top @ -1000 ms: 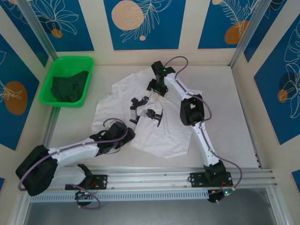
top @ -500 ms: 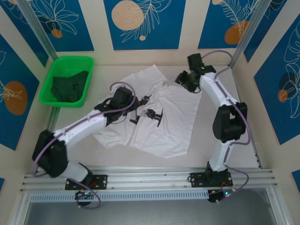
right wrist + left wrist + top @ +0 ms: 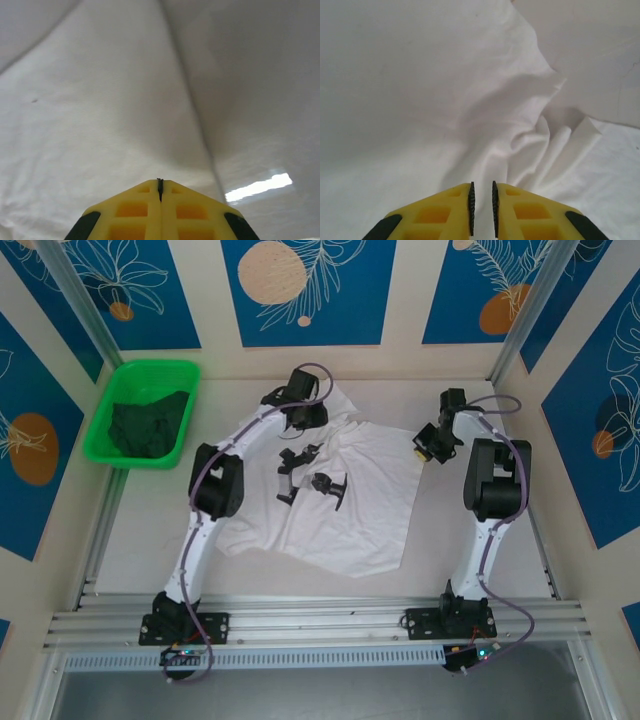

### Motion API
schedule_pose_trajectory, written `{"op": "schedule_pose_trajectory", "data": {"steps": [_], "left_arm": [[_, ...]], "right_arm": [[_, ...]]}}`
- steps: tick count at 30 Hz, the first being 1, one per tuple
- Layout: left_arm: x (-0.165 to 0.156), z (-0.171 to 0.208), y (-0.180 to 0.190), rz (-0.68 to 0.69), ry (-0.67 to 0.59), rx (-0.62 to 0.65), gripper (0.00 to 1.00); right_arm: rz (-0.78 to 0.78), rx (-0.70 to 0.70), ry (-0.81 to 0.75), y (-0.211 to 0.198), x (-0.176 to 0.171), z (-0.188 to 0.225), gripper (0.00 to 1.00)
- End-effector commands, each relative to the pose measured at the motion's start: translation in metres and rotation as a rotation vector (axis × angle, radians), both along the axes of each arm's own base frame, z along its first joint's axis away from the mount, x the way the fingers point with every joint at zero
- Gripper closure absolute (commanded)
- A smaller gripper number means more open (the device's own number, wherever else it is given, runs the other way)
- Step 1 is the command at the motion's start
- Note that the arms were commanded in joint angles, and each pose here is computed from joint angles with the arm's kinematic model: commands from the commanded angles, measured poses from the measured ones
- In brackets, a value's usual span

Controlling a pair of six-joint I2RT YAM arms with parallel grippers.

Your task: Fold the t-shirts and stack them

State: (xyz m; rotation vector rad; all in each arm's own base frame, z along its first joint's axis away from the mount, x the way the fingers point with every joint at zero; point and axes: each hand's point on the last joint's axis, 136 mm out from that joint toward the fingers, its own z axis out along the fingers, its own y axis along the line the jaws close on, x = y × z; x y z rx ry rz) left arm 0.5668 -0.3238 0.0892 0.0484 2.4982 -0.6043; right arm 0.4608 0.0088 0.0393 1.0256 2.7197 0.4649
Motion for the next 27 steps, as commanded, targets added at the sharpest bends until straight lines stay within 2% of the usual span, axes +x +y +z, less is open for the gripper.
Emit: {"op": "schedule_pose_trajectory", "data": {"steps": [1,8,15,20,23,27], "left_arm": [[0.004,-0.012,-0.002,-0.091,0.042,0.010,0.80],[0.029,-0.053,0.024,0.009,0.098,-0.035,0.76],[0.039,-0.081,0.094,0.268,0.222,-0.017,0.73],[0.047,-0.078,0.137,0.402,0.209,-0.029,0.74],[0.053,-0.076,0.143,0.419,0.209,-0.077,0.74],[0.059,-0.070,0.128,0.391,0.215,-0.156,0.73]], "right_arm": [[0.043,0.018,-0.032,0.007,0.008,0.008,0.98],[0.041,-0.015,0.031,0.003,0.014,-0.009,0.98],[0.039,-0.053,0.121,-0.003,0.014,-0.031,0.98],[0.023,-0.084,0.138,-0.017,0.021,-0.037,0.98],[0.007,-0.072,0.136,-0.023,0.034,-0.038,0.98],[-0.017,-0.056,0.116,-0.027,0.054,-0.034,0.97]]}}
